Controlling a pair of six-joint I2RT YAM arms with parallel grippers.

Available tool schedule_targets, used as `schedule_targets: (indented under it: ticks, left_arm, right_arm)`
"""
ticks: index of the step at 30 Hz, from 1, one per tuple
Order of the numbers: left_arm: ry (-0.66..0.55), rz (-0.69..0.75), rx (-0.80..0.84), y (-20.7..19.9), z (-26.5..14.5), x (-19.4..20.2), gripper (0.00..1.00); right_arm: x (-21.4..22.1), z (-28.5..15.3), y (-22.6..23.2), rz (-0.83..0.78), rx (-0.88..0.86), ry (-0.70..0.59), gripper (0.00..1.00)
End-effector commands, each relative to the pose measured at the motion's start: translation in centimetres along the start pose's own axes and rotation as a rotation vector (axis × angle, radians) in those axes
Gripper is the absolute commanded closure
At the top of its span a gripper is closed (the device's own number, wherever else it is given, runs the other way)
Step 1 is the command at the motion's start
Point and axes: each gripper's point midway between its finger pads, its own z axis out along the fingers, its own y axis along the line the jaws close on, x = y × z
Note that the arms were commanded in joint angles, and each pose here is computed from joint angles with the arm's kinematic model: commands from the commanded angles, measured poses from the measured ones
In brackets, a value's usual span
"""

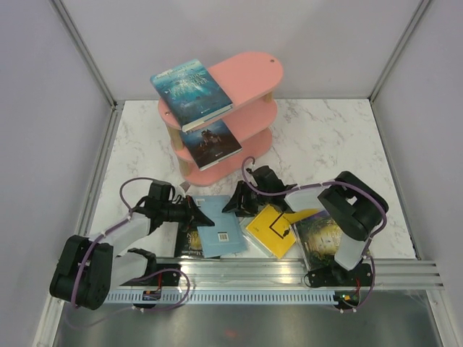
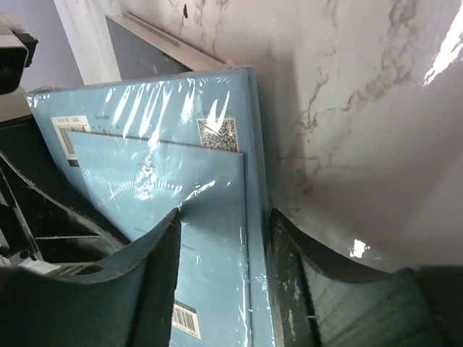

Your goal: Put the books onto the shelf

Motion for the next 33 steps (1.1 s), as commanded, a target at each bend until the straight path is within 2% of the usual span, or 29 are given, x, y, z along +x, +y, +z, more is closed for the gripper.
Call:
schedule_targets:
  ticks: [1,3,4,7,9,22,26,29,33]
  left_arm:
    - [-0.116,0.054,-0.045,0.5,0.2,-1.9,0.98]
    - [-0.121,0.049,-0.046,0.2,-0.1,-1.7,0.98]
    - [-0.134,0.066,-0.027,-0.5,-0.5,-1.8,0.98]
    - [-0.145,0.086,0.007,-2.2,-1.5,-1.5,0.98]
    - [-0.135,0.090,0.044,-3.6,-2.0,-1.1,0.98]
    - [-0.026,0.229,0.276,-10.7,-6.3,3.2,0.98]
    - [-0.051,0.273,0.303,-13.3,-8.1,3.6,0.98]
    - [-0.115,0.324,0.353,-17.0,-10.3,3.4,0.98]
    - [-0.164,0.346,0.380,-19.8,-11.8,2.9,0.98]
  right_arm:
    - [2.7,-0.3,-0.6,-0.013,0.037,0.067,0.48]
    - [2.3,-1.3,0.8,-0.031,0.030,0.051,0.31]
    - [1.9,-1.7,1.0,-0.059,0.043,0.028,0.18]
    - [1.1,-4.1,2.6,-0.104,0.059,-0.028,0.06]
    - [1.0,-6.1,3.7,-0.114,0.055,-0.061,0.02]
    - [-0.1,-16.5,7.1,-0.139,0.048,-0.264,0.02]
    - [-0.4,-18.6,9.9,-0.161,-0.014,-0.303,0.02]
    - [-0.2,-19.1,10.9,-0.148,-0.046,-0.297,0.02]
    - [0.0,-19.6,11.8,-0.132,-0.083,-0.296,0.02]
